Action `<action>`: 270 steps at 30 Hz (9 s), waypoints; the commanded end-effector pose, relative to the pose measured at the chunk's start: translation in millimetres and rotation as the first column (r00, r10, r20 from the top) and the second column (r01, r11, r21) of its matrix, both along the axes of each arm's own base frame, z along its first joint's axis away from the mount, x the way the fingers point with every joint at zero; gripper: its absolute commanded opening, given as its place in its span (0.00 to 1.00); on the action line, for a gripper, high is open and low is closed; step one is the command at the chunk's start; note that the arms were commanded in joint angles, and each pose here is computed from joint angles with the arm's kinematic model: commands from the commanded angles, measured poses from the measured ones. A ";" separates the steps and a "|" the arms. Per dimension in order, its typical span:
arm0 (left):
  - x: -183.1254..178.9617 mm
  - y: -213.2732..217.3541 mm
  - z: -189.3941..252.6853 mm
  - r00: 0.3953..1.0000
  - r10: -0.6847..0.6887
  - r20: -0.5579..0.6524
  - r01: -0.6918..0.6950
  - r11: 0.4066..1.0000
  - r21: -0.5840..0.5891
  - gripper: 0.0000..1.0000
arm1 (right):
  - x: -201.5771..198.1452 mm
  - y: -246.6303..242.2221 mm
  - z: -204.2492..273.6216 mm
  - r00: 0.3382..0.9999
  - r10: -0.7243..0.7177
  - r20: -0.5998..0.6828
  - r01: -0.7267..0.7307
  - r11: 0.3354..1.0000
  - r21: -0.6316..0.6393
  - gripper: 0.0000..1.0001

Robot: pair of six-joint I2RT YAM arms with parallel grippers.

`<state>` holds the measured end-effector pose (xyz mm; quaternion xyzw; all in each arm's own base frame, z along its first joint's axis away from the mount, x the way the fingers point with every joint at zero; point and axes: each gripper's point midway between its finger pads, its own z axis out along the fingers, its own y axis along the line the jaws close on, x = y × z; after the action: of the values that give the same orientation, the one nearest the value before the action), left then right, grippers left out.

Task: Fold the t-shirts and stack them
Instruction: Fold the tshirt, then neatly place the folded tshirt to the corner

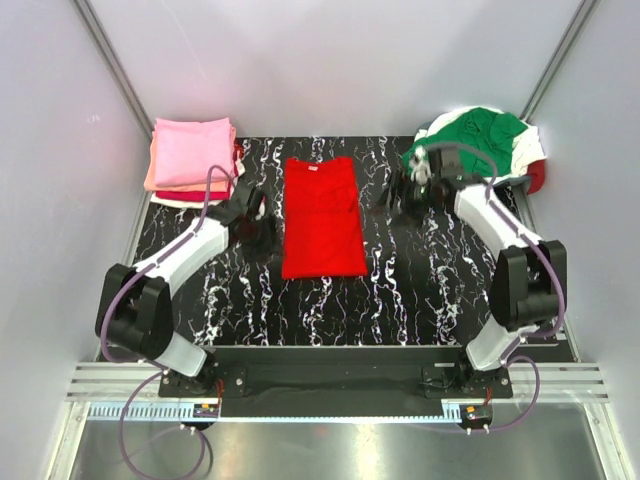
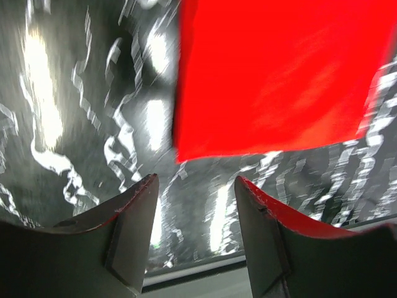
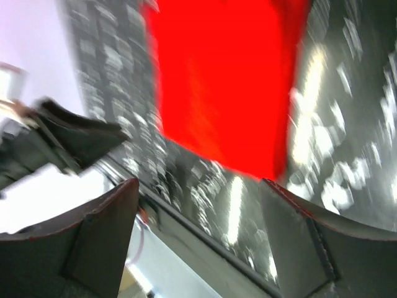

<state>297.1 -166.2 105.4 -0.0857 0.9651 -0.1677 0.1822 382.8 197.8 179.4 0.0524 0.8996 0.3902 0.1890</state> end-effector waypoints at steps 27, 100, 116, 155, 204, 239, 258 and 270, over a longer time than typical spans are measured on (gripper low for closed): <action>-13.8 -12.0 -80.3 0.991 0.117 -0.059 -0.123 0.986 -0.117 0.59 | -68.3 24.7 -153.2 0.950 0.064 -0.305 -0.132 0.969 -0.207 0.50; -116.8 -20.6 65.0 0.996 0.051 0.078 -0.039 0.989 -0.146 0.00 | -186.9 22.4 -21.6 0.981 -0.005 -0.192 -0.010 0.997 -0.077 0.00; 20.1 -33.5 76.4 0.999 -0.043 0.034 0.046 0.996 -0.079 0.00 | -50.9 31.6 -9.9 0.990 -0.035 -0.140 0.018 0.993 -0.117 0.00; 184.9 -10.4 109.7 0.978 0.046 0.203 -0.003 0.978 -0.207 0.73 | 110.2 35.6 52.6 0.990 -0.022 0.142 0.012 0.998 0.068 0.85; 49.2 18.8 62.6 0.985 0.046 0.168 -0.023 0.990 -0.140 0.67 | 14.3 138.3 -68.1 0.964 0.148 -0.222 -0.140 0.989 0.051 0.65; 101.9 -67.4 -60.7 0.991 0.050 0.123 -0.011 0.953 -0.304 0.65 | -58.2 93.2 -9.9 0.935 0.306 -0.178 -0.324 0.942 -0.083 0.79; 117.1 -102.6 -98.2 0.995 -0.015 0.099 0.041 0.964 -0.263 0.00 | -146.0 59.8 -55.3 0.929 0.326 -0.176 -0.325 0.945 0.034 0.80; 171.4 -24.4 22.6 0.948 -0.043 0.314 0.085 0.989 -0.121 0.00 | -177.9 41.4 -69.4 0.978 0.185 0.098 -0.196 0.974 0.114 0.81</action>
<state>444.0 -218.4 73.7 -0.0707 0.9263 -0.2726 0.2501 171.4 225.2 70.9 -0.0156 0.9047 0.4184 0.0786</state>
